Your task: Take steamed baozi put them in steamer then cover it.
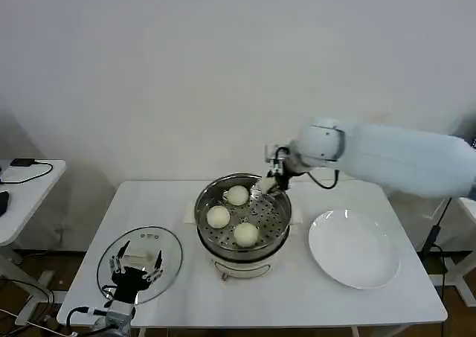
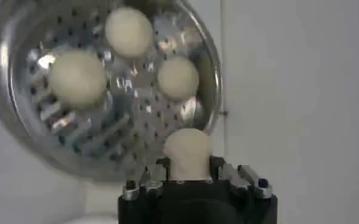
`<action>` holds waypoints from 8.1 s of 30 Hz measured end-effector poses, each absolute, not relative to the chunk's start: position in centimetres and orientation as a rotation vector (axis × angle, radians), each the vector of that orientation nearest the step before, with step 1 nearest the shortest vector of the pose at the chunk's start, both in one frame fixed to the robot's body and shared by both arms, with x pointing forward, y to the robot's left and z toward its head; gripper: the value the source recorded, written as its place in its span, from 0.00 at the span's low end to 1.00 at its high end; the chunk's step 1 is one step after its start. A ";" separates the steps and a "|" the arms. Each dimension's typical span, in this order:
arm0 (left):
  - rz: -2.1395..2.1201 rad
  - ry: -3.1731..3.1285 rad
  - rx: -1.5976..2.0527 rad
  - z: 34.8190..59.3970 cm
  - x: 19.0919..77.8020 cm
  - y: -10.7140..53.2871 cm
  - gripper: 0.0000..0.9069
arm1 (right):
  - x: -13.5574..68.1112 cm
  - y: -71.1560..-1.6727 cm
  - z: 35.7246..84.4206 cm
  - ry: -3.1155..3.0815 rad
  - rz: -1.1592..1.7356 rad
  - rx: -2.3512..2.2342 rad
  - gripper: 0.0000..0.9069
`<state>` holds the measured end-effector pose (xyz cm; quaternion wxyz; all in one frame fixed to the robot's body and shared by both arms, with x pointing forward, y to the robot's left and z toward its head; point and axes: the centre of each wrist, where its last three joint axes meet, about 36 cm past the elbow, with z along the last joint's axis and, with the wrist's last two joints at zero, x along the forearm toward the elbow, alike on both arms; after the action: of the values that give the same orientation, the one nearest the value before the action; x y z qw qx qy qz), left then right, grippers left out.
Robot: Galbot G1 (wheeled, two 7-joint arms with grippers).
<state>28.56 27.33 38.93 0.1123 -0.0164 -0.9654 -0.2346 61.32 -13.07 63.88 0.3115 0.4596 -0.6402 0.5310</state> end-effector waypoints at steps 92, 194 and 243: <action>-0.739 -2.793 0.055 37.6 29.6 28.1 1.00 | 44.4 -30.0 49.3 -3.212 0.476 0.574 1.00; -2.094 -2.182 -0.058 28.0 35.1 34.1 0.00 | 20.9 -44.6 42.2 -3.058 0.409 -0.456 1.00; -2.120 -2.246 0.217 49.1 45.9 18.5 0.00 | 23.8 -38.2 39.8 -3.008 0.479 -0.409 1.00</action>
<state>45.86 18.51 49.07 0.0229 0.0701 -0.7251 -0.6846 23.83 -38.20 39.80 0.0344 -0.1329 -0.9782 0.1559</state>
